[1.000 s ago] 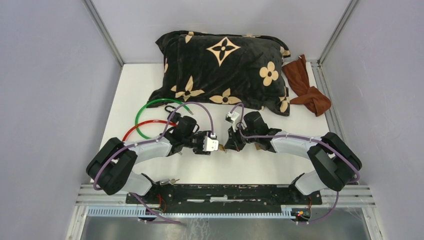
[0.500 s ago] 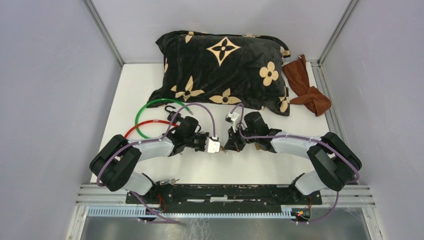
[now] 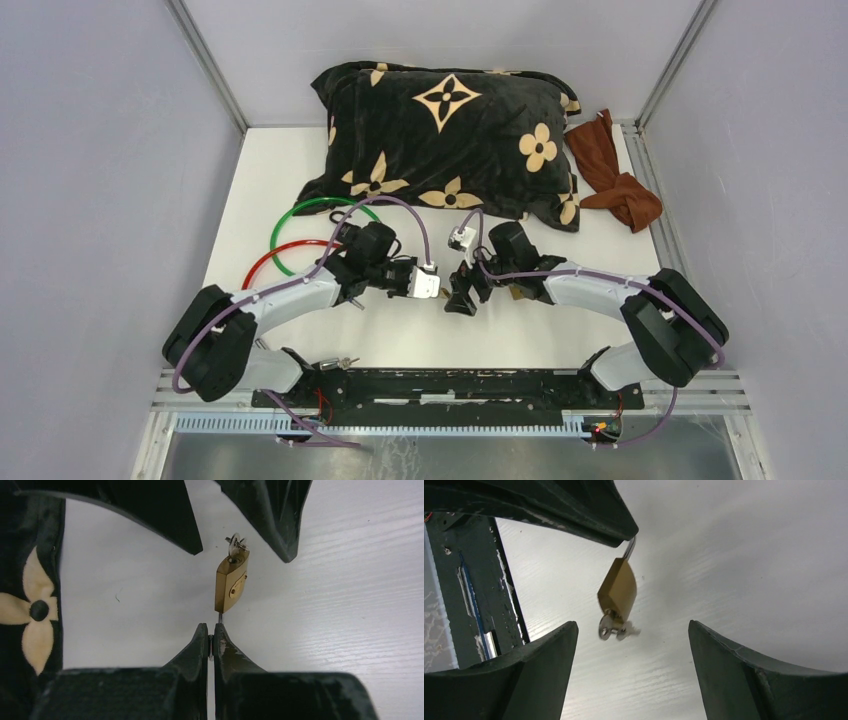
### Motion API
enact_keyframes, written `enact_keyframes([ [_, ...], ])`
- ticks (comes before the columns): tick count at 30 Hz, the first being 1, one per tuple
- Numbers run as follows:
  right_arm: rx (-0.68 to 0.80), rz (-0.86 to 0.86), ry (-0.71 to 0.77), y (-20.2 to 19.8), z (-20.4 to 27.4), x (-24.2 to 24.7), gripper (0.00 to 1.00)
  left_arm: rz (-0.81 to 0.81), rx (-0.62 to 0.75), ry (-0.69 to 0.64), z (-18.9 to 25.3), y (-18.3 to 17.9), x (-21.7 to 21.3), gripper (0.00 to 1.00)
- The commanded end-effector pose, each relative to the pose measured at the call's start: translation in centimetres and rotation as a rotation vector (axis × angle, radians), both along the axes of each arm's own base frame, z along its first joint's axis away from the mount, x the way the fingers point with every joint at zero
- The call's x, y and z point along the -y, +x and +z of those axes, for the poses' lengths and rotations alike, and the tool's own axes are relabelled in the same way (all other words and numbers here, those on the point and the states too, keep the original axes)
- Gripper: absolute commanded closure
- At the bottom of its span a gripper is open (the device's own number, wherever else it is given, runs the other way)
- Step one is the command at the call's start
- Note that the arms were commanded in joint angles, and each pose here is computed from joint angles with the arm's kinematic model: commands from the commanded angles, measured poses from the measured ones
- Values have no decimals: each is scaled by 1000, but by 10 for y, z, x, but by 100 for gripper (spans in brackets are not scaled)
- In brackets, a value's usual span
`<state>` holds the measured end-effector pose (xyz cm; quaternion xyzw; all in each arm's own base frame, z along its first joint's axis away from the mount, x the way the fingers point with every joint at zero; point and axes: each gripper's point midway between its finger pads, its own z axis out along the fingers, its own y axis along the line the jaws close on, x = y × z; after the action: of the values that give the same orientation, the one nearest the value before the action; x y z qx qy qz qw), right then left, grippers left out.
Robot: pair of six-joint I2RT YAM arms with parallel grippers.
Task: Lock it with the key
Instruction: Lock the lock.
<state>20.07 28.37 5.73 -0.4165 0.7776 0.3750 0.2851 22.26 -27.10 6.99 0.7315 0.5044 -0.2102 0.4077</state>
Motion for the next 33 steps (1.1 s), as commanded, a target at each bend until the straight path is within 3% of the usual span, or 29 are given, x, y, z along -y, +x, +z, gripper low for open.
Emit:
enact_keyframes([
  [1, 127, 63, 75, 18, 30, -18, 13, -89, -30, -23, 25, -18, 5, 98],
  [5, 115, 70, 102, 18, 30, -26, 22, -81, -28, -48, 32, -18, 7, 98],
  [11, 129, 103, 102, 10, 31, -38, 47, -58, -28, -70, 37, -15, 10, 98],
  [17, 96, 97, 94, 8, 21, -41, 51, -44, -28, -77, 36, -15, 9, 98],
  [19, 82, 79, 93, 8, 22, -44, 65, -46, -34, -80, 35, -16, 9, 98],
  [22, 92, 46, 77, 13, 22, -42, 96, -38, -31, -90, 39, -16, 9, 98],
  [23, 99, 31, 81, 15, 25, -41, 100, -37, -26, -91, 40, -15, 9, 98],
  [27, 89, -49, 115, 25, 42, -38, 100, -28, -13, -101, 44, -17, 6, 98],
  [33, 87, -173, 261, 42, 87, -19, 100, -68, -2, -184, 76, -41, 0, 72],
])
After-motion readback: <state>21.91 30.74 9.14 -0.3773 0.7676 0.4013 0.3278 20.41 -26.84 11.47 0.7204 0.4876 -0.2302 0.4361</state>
